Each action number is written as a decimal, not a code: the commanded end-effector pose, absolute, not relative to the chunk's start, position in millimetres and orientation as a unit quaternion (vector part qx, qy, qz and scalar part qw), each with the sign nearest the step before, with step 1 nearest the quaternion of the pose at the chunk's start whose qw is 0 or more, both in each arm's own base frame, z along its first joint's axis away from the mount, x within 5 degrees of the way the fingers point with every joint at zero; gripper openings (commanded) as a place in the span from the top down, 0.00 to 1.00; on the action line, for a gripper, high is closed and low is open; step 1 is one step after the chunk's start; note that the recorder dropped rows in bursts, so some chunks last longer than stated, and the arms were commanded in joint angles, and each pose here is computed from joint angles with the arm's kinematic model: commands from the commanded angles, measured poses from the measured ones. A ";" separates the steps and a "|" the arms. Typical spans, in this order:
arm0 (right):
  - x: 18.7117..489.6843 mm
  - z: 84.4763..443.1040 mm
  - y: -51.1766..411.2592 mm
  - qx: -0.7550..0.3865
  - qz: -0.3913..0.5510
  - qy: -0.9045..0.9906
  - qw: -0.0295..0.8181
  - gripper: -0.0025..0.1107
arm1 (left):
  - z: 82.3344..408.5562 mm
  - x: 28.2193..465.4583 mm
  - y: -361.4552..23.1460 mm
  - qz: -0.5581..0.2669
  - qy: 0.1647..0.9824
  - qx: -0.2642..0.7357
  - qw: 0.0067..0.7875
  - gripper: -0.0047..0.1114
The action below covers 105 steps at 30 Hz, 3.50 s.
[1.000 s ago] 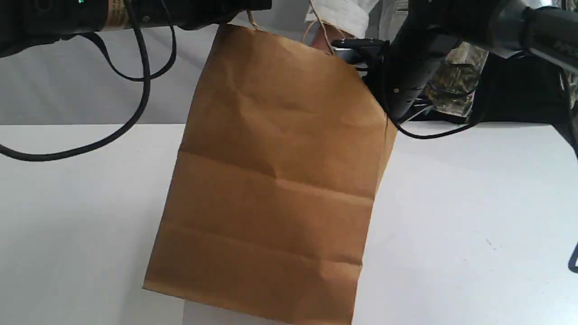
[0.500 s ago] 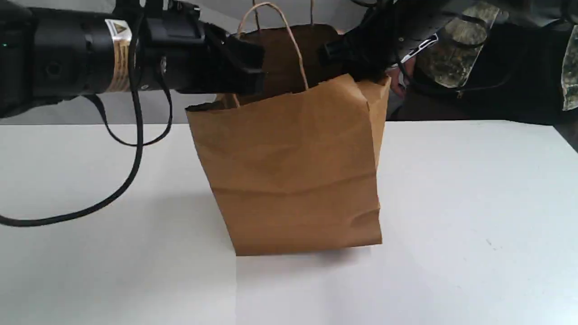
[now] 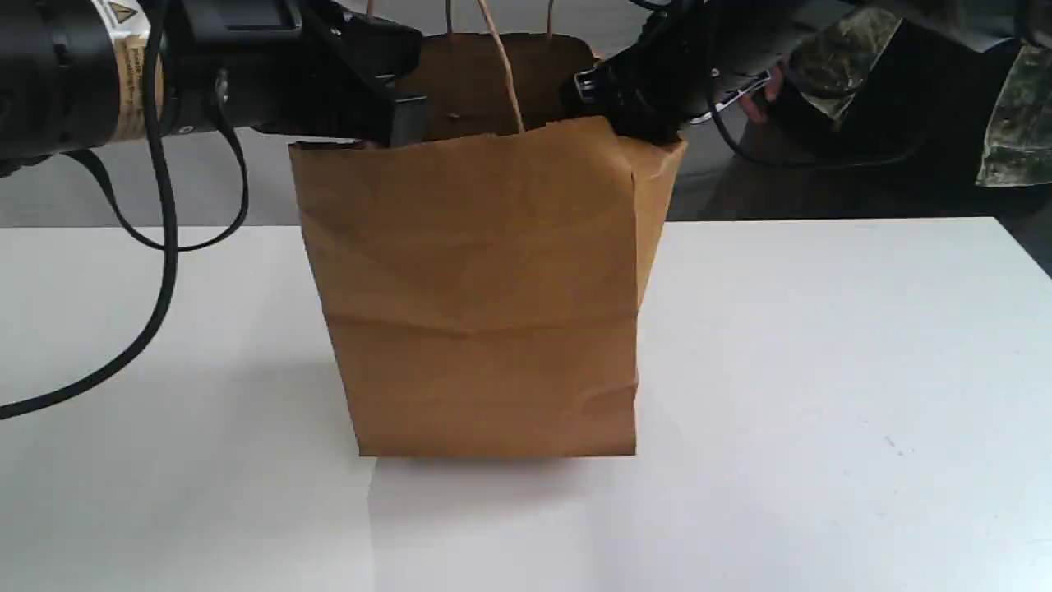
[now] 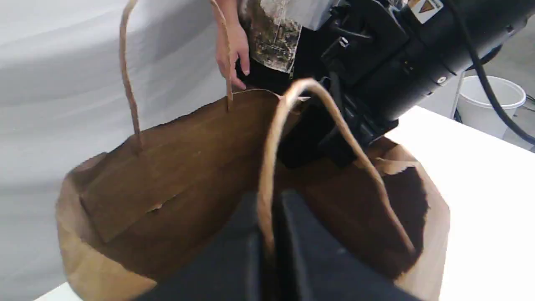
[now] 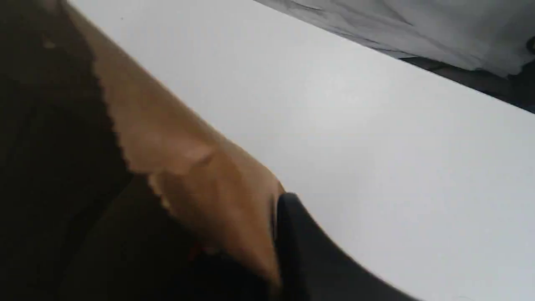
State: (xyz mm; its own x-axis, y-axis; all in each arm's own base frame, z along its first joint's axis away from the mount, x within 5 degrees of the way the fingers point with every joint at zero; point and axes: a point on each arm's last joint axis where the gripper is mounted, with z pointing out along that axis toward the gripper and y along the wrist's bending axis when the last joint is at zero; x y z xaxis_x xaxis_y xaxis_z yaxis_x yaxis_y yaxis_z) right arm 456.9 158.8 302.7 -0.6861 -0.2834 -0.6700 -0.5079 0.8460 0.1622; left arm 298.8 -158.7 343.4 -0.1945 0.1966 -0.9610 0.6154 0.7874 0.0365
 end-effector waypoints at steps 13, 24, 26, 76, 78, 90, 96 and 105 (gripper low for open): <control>455.7 311.7 159.8 -0.252 0.162 0.885 0.358 0.41 | 344.9 300.8 -153.1 -0.157 0.753 0.255 0.586 0.43; 435.2 367.5 152.7 -0.269 0.148 0.848 0.432 0.41 | 347.8 302.5 -148.0 -0.129 0.752 0.245 0.599 0.43; 429.7 378.3 150.0 -0.269 0.146 0.843 0.442 0.41 | 355.2 299.0 -144.4 -0.122 0.746 0.237 0.610 0.43; 165.8 290.1 27.1 0.033 0.084 0.527 0.845 0.42 | 323.8 41.7 -25.0 -0.222 0.588 0.126 0.768 0.43; 155.0 277.6 24.7 0.035 0.093 0.512 0.853 0.42 | 313.7 35.0 -21.9 -0.216 0.578 0.130 0.776 0.43; 132.8 226.7 17.9 0.024 0.077 0.584 0.807 0.42 | 259.5 39.9 -22.6 -0.171 0.605 0.157 0.762 0.43; 132.7 226.8 19.1 0.032 0.098 0.583 0.806 0.42 | 224.4 48.1 -25.0 -0.161 0.645 0.160 0.729 0.43; 134.3 222.2 11.6 0.077 0.085 0.600 0.791 0.42 | 215.2 52.8 -18.7 -0.153 0.662 0.112 0.725 0.43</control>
